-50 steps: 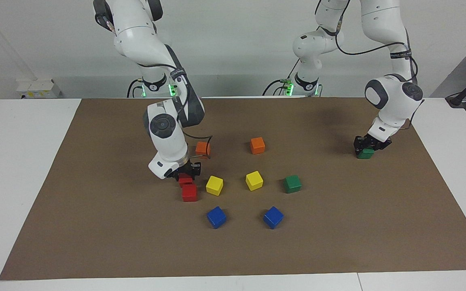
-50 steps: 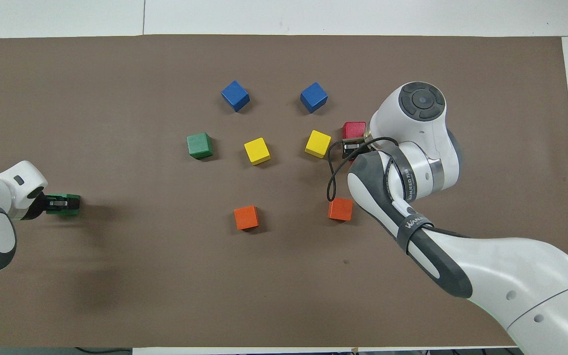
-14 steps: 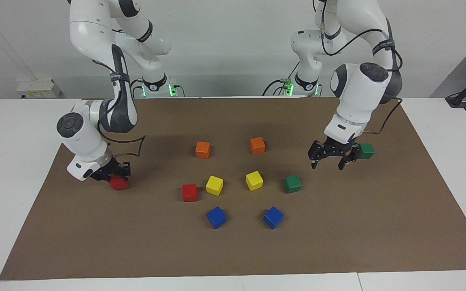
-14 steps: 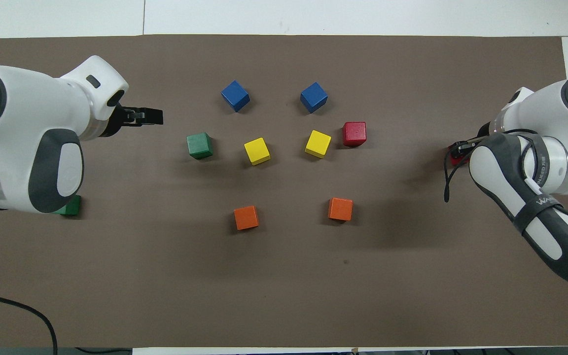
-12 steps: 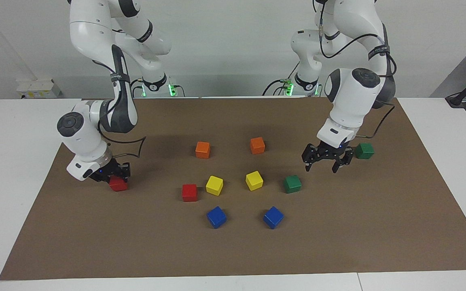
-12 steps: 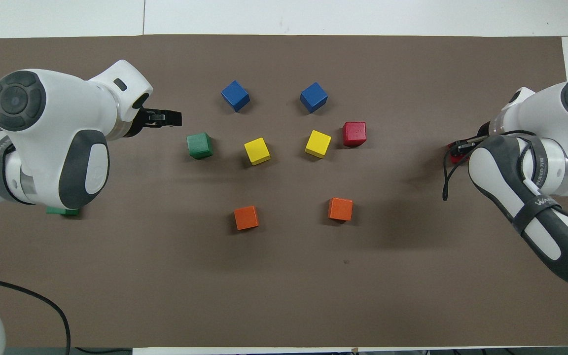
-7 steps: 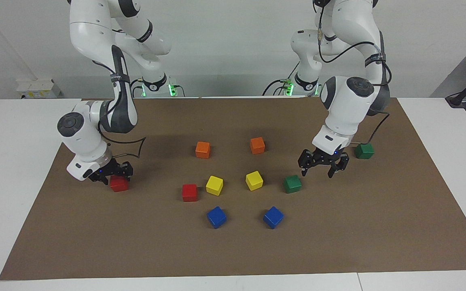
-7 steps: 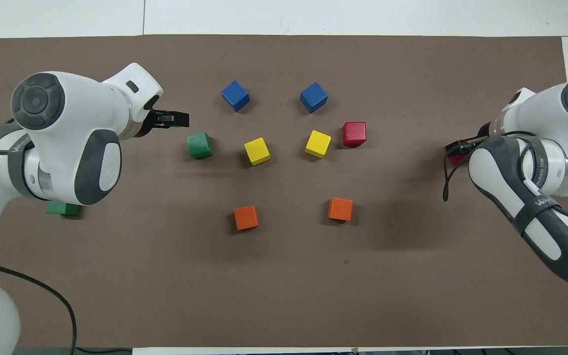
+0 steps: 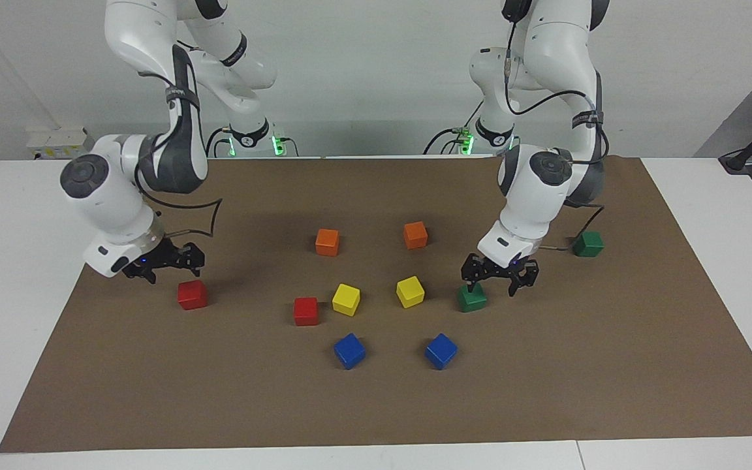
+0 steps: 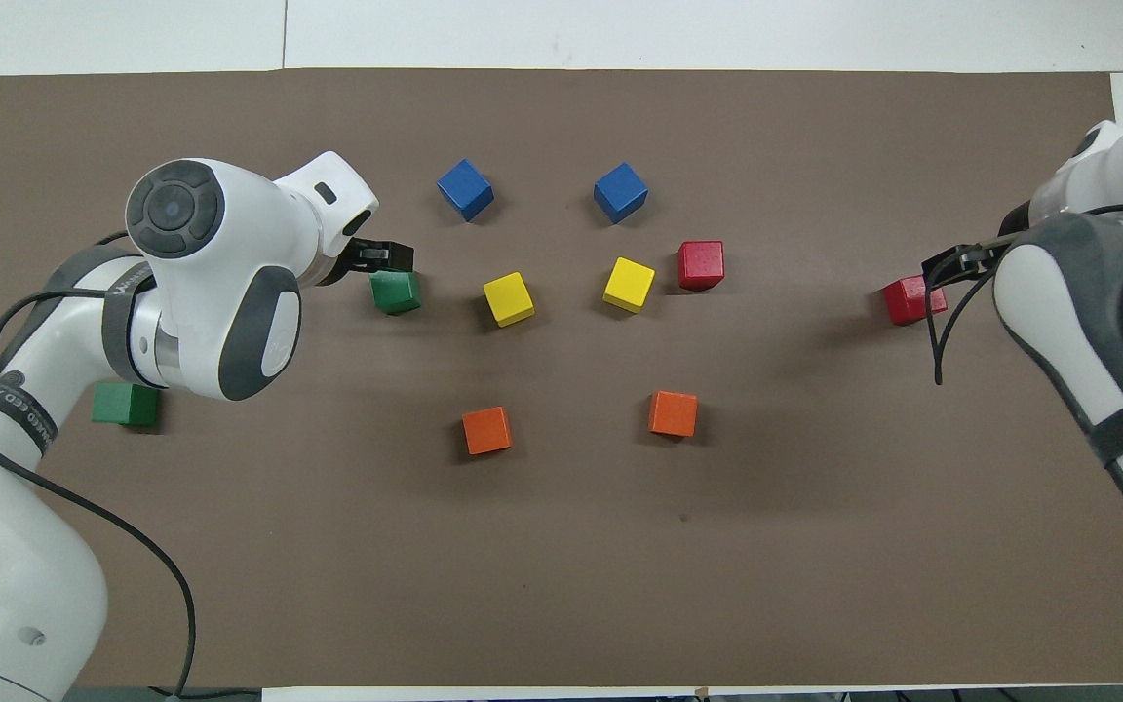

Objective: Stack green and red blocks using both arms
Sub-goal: 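Grasp the green block with the left gripper while the right gripper reaches red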

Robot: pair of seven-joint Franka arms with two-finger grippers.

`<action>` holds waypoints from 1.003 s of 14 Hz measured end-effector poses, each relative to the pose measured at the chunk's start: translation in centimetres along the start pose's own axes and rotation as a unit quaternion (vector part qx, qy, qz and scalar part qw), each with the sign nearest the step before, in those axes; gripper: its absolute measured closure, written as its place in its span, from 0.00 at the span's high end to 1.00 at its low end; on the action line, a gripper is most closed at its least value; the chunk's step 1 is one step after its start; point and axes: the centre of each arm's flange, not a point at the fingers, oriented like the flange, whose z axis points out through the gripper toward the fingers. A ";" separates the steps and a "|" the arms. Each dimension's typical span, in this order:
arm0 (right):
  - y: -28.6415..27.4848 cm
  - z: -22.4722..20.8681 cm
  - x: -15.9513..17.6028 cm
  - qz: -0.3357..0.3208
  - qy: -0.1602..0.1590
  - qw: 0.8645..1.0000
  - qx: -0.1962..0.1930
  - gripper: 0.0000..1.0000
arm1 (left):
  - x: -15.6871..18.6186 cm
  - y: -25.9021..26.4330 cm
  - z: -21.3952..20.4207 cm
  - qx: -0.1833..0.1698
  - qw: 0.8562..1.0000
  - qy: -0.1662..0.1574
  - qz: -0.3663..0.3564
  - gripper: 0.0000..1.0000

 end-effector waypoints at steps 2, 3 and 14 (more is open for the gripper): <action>-1.3 -4.9 0.6 0.007 0.004 1.000 -0.001 1.00 | -0.1 0.3 0.5 0.004 0.999 -0.003 -0.044 1.00; -2.8 -6.4 1.2 0.011 0.008 1.000 -0.002 1.00 | -0.2 0.5 0.5 0.005 0.999 -0.003 -0.054 1.00; -22.0 1.2 8.5 0.081 -0.001 0.997 -0.005 1.00 | -0.9 2.8 1.4 0.011 0.997 -0.007 -0.080 1.00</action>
